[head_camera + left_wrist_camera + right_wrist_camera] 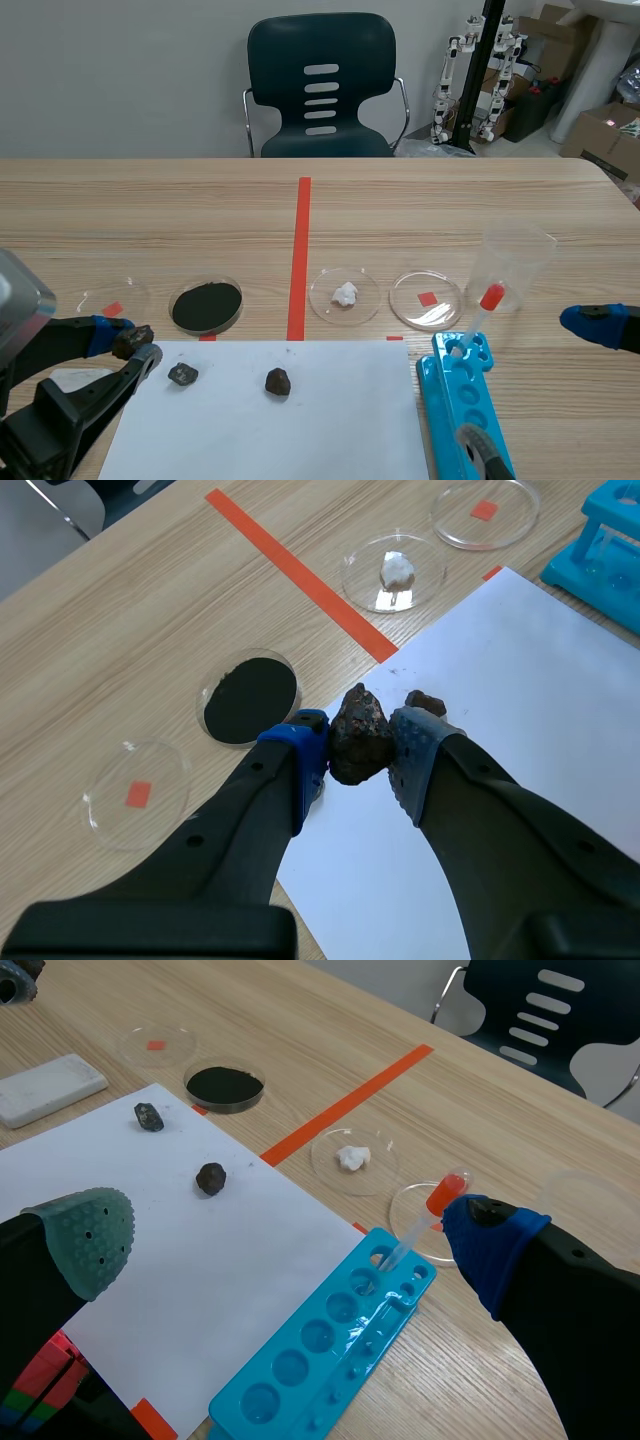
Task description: Put the right mineral back
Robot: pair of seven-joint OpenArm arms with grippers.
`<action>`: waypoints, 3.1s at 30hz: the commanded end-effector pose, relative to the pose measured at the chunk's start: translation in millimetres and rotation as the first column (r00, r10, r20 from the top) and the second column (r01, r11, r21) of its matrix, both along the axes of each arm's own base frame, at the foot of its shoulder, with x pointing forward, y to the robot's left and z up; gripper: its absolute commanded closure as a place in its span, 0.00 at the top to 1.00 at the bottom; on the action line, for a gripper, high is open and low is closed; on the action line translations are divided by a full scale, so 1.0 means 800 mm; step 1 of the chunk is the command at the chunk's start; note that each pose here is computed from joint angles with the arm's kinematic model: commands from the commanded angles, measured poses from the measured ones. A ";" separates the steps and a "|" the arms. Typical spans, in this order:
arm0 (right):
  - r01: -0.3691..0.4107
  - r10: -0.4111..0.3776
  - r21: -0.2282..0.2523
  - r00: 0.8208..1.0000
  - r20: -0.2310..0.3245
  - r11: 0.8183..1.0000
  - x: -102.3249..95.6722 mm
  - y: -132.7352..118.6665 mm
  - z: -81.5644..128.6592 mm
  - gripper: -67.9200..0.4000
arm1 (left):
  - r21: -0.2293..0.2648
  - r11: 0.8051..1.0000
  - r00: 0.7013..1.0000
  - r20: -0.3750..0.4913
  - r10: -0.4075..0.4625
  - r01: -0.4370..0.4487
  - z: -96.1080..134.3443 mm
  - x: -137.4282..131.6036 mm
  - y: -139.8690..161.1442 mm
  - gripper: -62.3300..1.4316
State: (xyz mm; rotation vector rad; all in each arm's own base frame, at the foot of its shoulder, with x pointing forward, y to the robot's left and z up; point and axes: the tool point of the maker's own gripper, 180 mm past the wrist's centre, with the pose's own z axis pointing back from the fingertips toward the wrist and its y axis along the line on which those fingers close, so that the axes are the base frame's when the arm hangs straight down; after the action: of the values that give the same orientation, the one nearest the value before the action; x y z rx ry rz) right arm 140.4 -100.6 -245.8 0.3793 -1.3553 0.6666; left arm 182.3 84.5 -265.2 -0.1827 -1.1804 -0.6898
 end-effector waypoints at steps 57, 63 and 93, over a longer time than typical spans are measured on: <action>0.000 0.000 0.021 1.000 0.022 1.000 0.003 0.002 0.009 0.96 | -0.040 0.976 0.973 0.094 -0.209 0.214 -0.008 0.071 -0.066 0.16; 0.000 0.000 0.021 1.000 0.022 1.000 0.003 0.002 0.009 0.96 | -0.073 0.968 0.970 0.044 -0.239 0.241 -0.039 0.087 -0.086 0.16; 0.000 0.000 0.021 1.000 0.022 1.000 0.003 0.002 0.009 0.96 | -0.206 0.938 0.931 -0.180 -0.318 0.280 -0.151 0.108 -0.201 0.16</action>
State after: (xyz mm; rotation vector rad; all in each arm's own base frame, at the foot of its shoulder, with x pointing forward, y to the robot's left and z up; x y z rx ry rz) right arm 140.4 -100.6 -245.8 0.3793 -1.3553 0.6666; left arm 262.8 -68.9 -400.1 -0.5593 -0.9682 -0.8201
